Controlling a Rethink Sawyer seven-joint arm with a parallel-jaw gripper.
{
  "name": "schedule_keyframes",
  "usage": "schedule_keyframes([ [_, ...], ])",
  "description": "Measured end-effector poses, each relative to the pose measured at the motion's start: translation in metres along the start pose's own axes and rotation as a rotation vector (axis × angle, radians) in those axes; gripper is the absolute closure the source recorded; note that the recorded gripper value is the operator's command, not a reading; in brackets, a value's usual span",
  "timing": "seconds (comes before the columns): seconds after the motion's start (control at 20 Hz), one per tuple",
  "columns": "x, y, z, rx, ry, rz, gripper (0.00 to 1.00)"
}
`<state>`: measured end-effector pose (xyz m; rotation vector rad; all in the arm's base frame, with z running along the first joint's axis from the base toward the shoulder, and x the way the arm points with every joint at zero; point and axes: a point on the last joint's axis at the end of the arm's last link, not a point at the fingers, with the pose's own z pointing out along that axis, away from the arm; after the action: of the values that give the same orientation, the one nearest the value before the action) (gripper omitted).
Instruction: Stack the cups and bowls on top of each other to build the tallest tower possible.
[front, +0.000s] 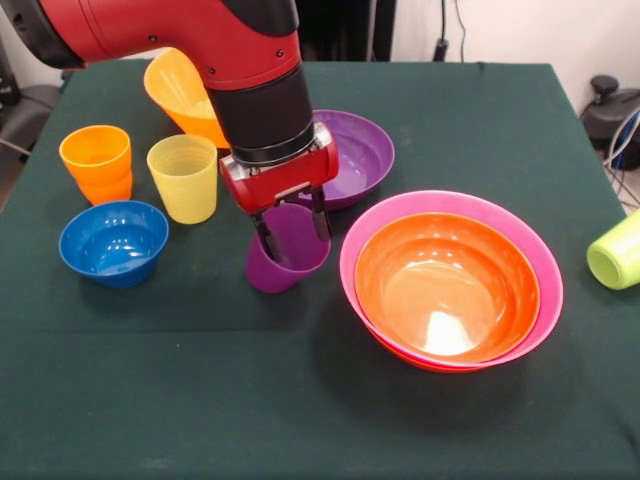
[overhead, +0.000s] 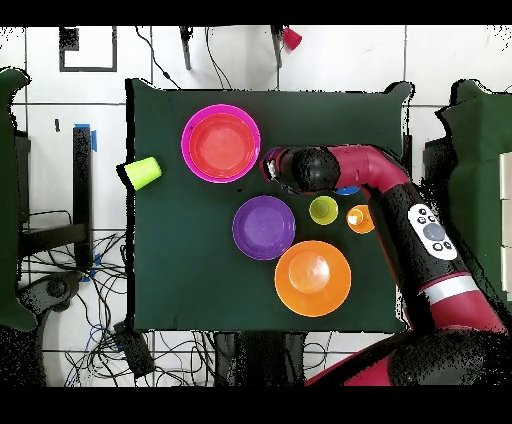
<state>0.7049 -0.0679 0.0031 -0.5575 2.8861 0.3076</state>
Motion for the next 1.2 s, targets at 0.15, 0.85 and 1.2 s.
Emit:
schedule_keyframes([
  [0.15, -0.001, -0.002, -0.001, 0.003, -0.003, 0.002, 0.0],
  [0.85, -0.009, -0.029, -0.012, 0.018, 0.001, 0.049, 0.0],
  [1.2, -0.003, -0.036, -0.021, 0.017, 0.037, 0.059, 0.0],
])
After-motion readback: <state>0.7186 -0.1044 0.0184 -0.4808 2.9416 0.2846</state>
